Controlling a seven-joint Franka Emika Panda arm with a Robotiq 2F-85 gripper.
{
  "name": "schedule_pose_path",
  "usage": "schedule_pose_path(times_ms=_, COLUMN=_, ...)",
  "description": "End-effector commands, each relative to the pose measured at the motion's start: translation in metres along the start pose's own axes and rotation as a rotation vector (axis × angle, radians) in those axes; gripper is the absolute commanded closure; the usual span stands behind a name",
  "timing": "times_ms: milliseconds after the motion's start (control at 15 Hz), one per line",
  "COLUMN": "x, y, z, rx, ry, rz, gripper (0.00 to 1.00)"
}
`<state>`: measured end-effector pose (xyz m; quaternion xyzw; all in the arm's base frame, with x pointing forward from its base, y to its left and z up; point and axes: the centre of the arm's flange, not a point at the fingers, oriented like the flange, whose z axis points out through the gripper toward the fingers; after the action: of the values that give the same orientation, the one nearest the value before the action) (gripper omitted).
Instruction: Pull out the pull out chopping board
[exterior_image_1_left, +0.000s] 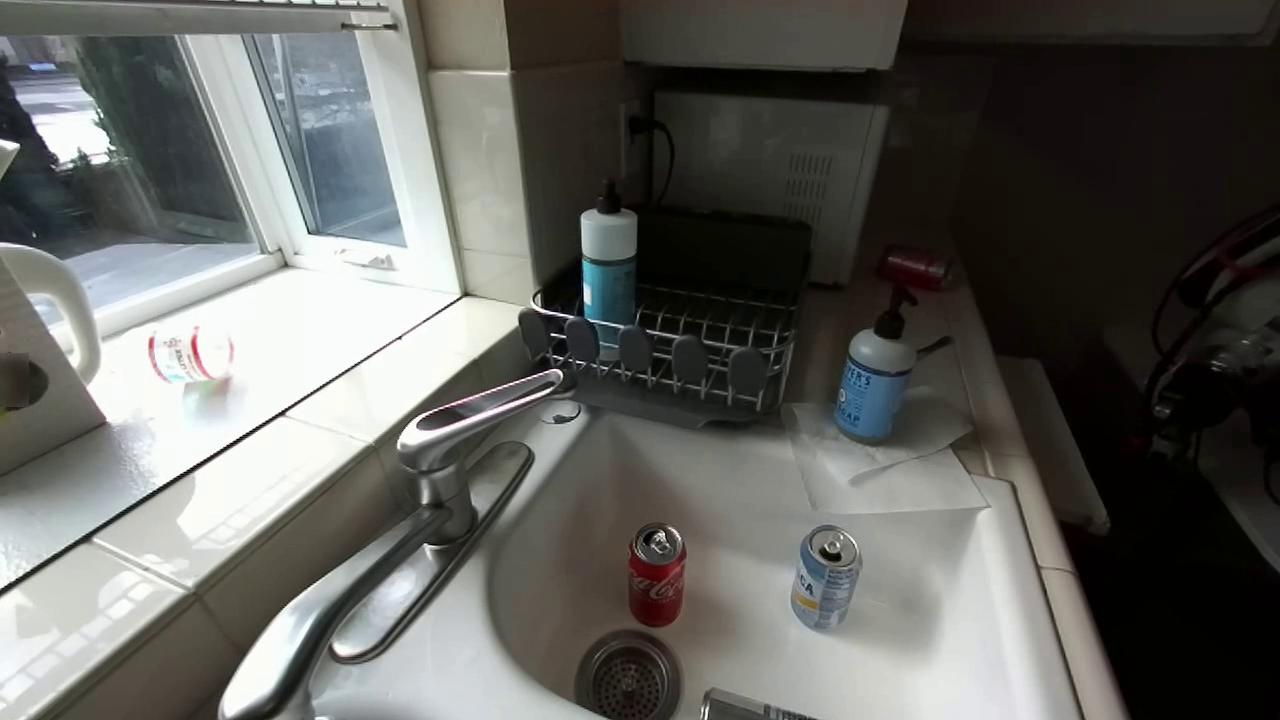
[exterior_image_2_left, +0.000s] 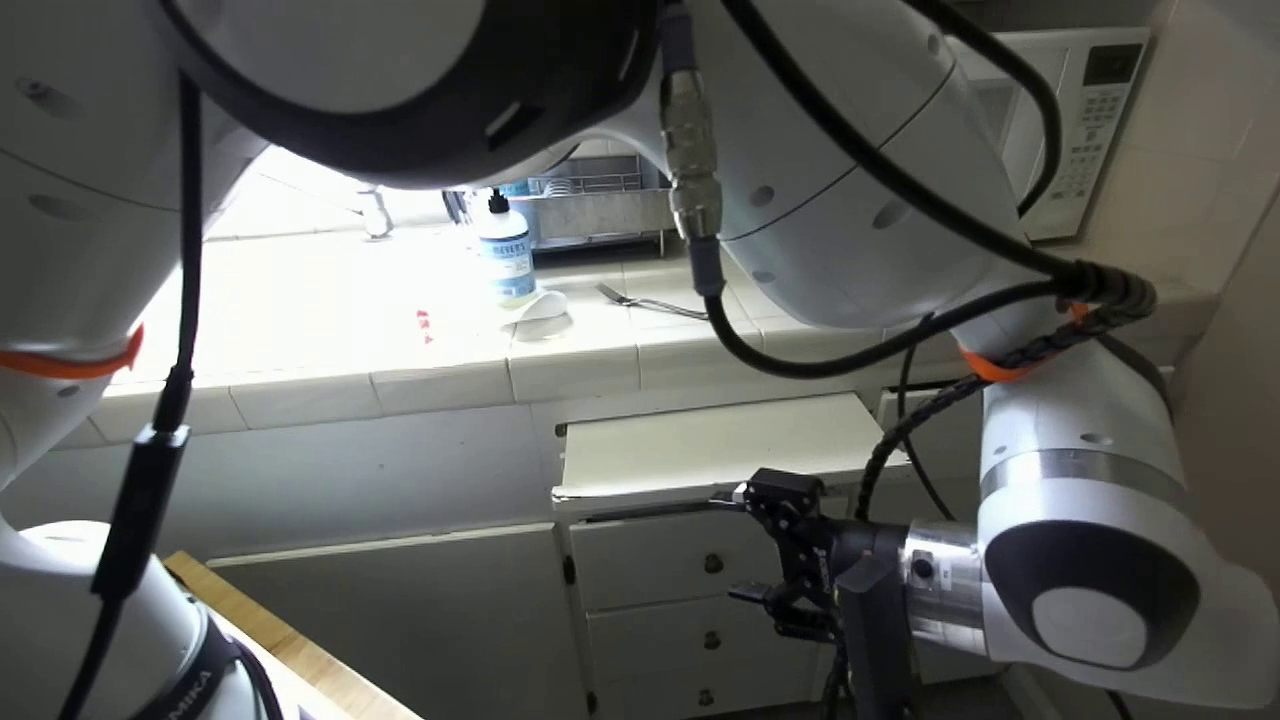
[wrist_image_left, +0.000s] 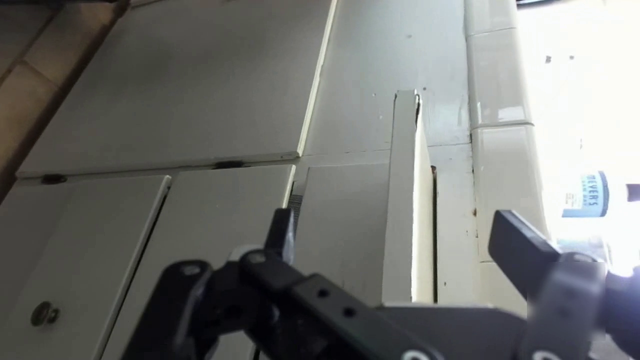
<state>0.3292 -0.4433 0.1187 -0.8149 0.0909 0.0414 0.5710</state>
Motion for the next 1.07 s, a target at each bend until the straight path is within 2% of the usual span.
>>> schedule_pose_path(times_ms=0, x=0.005, y=0.002, z=0.03, rx=0.081, ry=0.055, rz=0.0, gripper=0.0)
schedule_pose_path(times_ms=133, x=0.014, y=0.002, z=0.042, rx=0.115, ry=0.06, rz=-0.029, gripper=0.0)
schedule_pose_path(times_ms=467, x=0.038, y=0.007, z=0.064, rx=0.193, ry=0.143, rz=-0.057, gripper=0.0)
schedule_pose_path(times_ms=533, x=0.042, y=0.01, z=0.067, rx=0.199, ry=0.159, rz=-0.061, gripper=0.14)
schedule_pose_path(times_ms=667, x=0.048, y=0.015, z=0.072, rx=0.212, ry=0.187, rz=-0.062, gripper=0.28)
schedule_pose_path(times_ms=800, x=0.053, y=0.019, z=0.075, rx=0.226, ry=0.216, rz=-0.062, gripper=0.36)
schedule_pose_path(times_ms=1000, x=0.057, y=0.023, z=0.077, rx=0.244, ry=0.245, rz=-0.061, gripper=0.61)
